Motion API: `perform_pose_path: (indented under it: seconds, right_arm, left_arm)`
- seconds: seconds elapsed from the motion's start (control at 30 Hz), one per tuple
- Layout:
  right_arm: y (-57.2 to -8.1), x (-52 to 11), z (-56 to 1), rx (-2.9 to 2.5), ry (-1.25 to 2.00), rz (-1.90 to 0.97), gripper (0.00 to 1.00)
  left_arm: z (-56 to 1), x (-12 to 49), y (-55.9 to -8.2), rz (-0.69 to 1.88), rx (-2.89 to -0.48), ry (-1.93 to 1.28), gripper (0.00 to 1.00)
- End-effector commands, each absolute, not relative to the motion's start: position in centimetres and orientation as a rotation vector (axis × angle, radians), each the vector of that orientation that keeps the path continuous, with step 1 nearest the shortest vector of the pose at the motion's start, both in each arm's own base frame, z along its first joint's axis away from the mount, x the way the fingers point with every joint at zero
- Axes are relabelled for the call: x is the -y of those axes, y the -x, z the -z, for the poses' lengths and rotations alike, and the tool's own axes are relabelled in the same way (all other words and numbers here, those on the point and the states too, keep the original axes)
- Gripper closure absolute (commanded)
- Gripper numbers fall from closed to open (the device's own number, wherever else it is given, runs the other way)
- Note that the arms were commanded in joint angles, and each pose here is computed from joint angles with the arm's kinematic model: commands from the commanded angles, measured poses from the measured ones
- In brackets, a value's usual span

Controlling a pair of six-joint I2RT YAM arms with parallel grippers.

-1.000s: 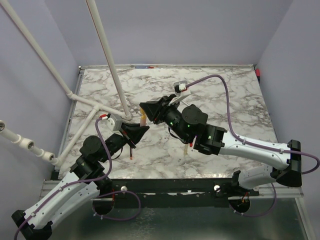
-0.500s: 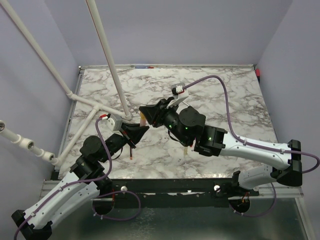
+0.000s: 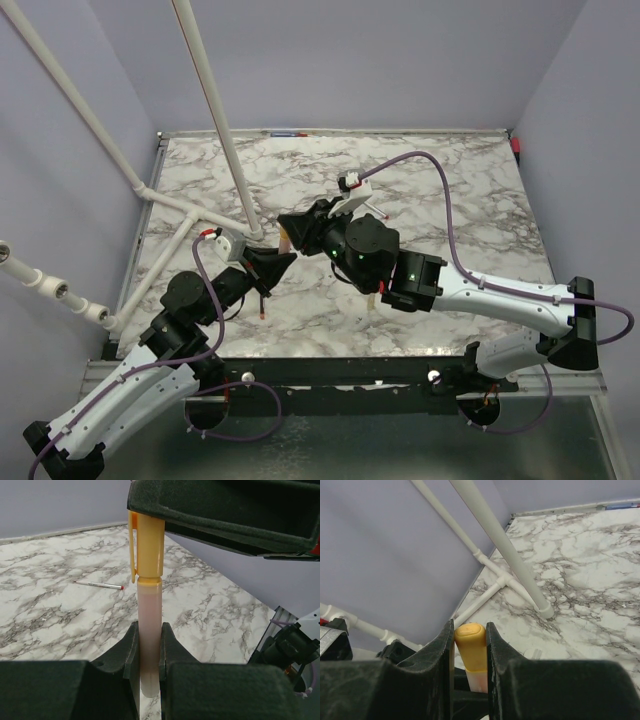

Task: Insert the pens into the pen caps

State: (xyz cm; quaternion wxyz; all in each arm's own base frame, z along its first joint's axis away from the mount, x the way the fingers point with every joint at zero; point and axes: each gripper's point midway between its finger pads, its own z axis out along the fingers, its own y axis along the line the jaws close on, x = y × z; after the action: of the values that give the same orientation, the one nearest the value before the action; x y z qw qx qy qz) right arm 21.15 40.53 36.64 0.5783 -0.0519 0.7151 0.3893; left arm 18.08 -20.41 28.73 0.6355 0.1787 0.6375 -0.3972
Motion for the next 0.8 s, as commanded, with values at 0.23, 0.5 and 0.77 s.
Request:
perform_pose_path:
  seconds: [0.23, 0.5, 0.77]
  right_arm:
    - [-19.6, -41.5, -35.2, -1.732, 0.145, -0.969, 0.95]
    - [-19.0, -41.6, -35.1, -1.739, 0.175, -0.983, 0.86]
    - [-18.4, -42.0, -35.2, -1.730, 0.207, -0.993, 0.65]
  left_arm:
    - [-30.5, 19.8, -18.2, 0.896, -1.388, -0.378, 1.00]
    - [-30.5, 19.8, -18.2, 0.894, -1.388, -0.379, 1.00]
    - [-30.5, 19.9, -18.3, 0.895, -1.391, -0.380, 1.00]
